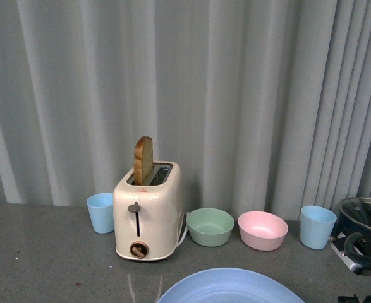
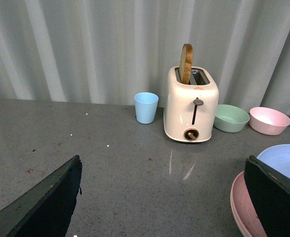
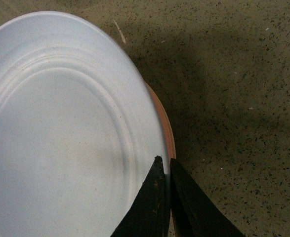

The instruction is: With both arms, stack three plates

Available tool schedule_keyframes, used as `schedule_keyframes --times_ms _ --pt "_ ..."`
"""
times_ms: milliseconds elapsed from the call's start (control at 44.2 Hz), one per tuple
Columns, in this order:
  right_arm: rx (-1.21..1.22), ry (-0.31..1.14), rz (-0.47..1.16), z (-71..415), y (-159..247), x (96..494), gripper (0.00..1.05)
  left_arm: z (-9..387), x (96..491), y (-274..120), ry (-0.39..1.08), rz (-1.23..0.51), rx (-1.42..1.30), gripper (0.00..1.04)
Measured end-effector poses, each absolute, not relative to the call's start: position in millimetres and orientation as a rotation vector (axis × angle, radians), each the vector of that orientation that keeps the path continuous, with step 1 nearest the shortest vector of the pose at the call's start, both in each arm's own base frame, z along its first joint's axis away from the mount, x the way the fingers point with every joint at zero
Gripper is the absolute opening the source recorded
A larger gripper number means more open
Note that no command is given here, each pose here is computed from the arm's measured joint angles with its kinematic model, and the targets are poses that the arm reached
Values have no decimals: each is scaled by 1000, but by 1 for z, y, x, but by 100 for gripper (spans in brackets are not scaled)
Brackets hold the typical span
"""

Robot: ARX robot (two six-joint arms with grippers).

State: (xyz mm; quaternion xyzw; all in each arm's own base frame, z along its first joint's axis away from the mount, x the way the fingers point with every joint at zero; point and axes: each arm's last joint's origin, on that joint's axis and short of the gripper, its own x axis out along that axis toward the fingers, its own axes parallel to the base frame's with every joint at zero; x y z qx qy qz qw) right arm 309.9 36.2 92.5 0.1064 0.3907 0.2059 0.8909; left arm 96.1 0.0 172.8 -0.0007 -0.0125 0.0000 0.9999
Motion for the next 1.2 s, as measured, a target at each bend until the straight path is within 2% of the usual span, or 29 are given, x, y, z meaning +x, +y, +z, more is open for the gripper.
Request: schedule_keyframes --times_ms 904,949,1085,1198 --pt "231 896 420 73 44 314 3 173 96 0 -25 0 -1 98" --pt "231 902 420 72 44 314 6 173 96 0 -25 0 -1 98" --pt "239 918 415 72 42 313 27 173 96 0 -25 0 -1 98" --pt "243 907 406 80 36 309 50 173 96 0 -25 0 -1 98"
